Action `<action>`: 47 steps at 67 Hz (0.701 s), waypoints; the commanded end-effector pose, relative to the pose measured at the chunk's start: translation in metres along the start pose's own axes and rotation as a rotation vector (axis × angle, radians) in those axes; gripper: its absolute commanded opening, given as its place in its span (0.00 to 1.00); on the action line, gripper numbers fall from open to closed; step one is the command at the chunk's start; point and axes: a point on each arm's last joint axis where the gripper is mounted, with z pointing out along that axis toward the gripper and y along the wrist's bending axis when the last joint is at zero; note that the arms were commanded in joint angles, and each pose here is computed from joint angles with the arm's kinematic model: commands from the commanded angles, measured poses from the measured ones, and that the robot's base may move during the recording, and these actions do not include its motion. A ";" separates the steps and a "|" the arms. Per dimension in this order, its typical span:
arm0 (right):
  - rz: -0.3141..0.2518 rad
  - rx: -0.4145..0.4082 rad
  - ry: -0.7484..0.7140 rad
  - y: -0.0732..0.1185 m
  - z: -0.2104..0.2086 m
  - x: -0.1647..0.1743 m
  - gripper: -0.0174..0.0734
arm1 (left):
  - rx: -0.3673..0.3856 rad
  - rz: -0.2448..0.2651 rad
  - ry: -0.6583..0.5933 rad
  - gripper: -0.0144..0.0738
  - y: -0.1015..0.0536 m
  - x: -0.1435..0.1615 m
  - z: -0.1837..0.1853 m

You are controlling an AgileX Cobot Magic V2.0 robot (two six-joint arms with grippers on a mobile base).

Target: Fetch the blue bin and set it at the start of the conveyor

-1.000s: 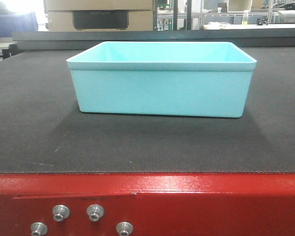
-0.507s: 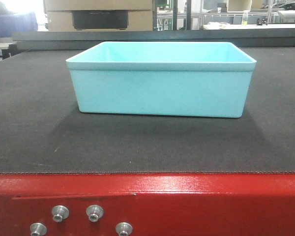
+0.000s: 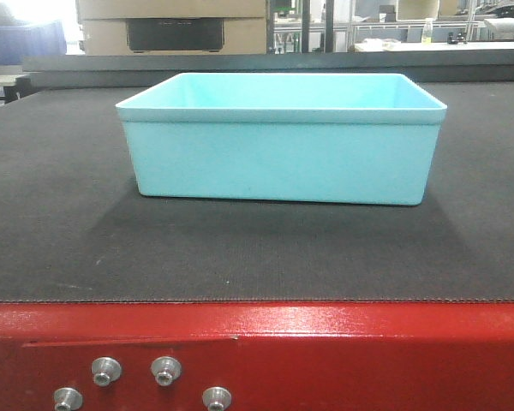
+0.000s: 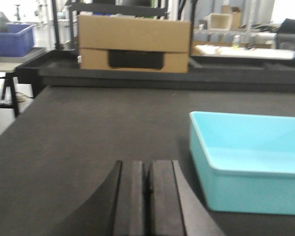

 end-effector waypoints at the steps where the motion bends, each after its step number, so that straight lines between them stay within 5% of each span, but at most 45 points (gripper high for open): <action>1: -0.011 0.001 -0.025 0.000 -0.001 -0.002 0.02 | -0.030 0.028 0.009 0.04 0.002 0.013 -0.006; 22: -0.011 0.001 -0.025 0.000 -0.001 -0.002 0.02 | -0.086 0.014 -0.070 0.04 0.005 0.104 -0.009; 47: -0.011 0.002 -0.028 0.000 -0.002 -0.002 0.02 | -0.087 0.008 -0.020 0.04 0.005 0.110 -0.008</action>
